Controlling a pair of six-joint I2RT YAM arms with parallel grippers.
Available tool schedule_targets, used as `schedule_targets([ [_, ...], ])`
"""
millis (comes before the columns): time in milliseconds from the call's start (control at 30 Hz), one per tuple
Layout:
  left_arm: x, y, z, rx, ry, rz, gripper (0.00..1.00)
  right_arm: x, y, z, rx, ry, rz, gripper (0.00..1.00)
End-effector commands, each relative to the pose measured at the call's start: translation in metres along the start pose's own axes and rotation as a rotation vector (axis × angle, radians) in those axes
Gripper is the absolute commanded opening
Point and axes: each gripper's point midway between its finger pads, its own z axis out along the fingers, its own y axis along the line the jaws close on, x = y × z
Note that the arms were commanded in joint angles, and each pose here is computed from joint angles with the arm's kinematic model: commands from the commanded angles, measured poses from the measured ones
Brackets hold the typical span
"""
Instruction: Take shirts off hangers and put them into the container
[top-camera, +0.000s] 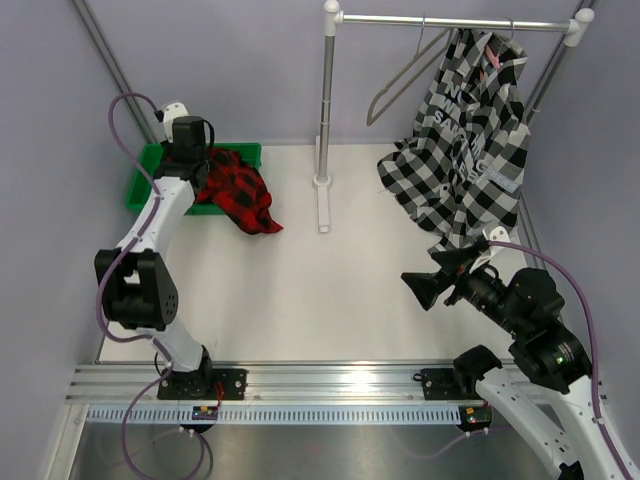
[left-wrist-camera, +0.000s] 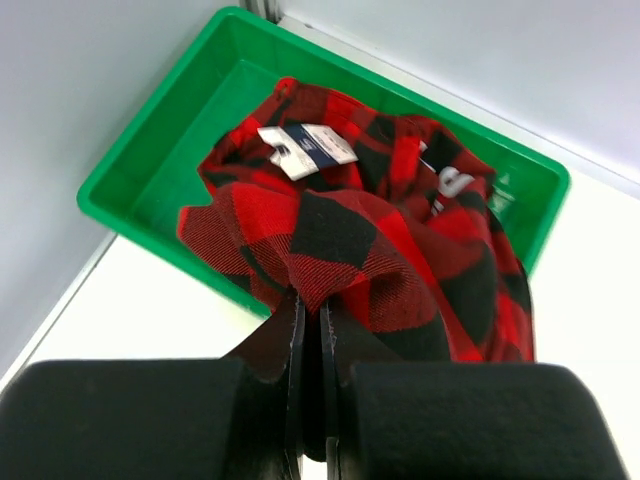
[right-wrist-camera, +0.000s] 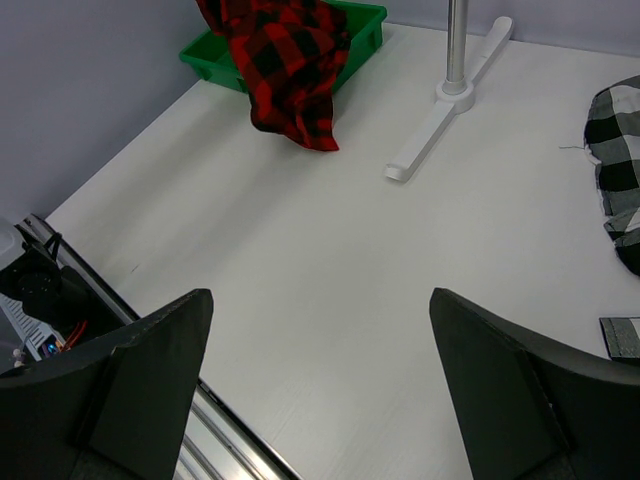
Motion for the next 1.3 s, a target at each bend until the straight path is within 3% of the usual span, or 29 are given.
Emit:
schedule_targets([
  [0,-0.038,0.003,0.027,-0.026,-0.098,-0.051,0.0,0.001,0.0,0.003,-0.009,0.002,-0.011,0.99],
  [67,-0.042,0.002,0.041,-0.032,-0.102,-0.062,0.0,0.002,0.0,0.004,-0.008,0.005,-0.012,0.99],
  [333,0.01,0.026,0.129,-0.104,0.036,-0.045,0.0,0.008,-0.005,0.013,0.004,0.045,-0.012,0.99],
  [633,0.069,0.058,0.177,-0.157,0.219,-0.02,0.02,0.011,-0.008,0.02,0.014,0.067,-0.008,0.99],
  [733,0.072,0.055,0.185,-0.138,0.238,-0.028,0.11,0.011,-0.009,0.02,0.016,0.07,-0.009,0.99],
  [867,0.063,0.052,0.178,-0.112,0.223,-0.04,0.32,0.011,-0.008,0.018,0.017,0.064,-0.009,0.99],
  [1000,0.027,0.049,0.158,-0.082,0.162,-0.067,0.57,0.01,-0.006,0.018,0.005,0.063,-0.01,0.99],
  [1267,-0.033,0.038,0.094,0.021,0.055,-0.151,0.85,0.003,-0.001,0.01,-0.01,0.023,-0.009,1.0],
])
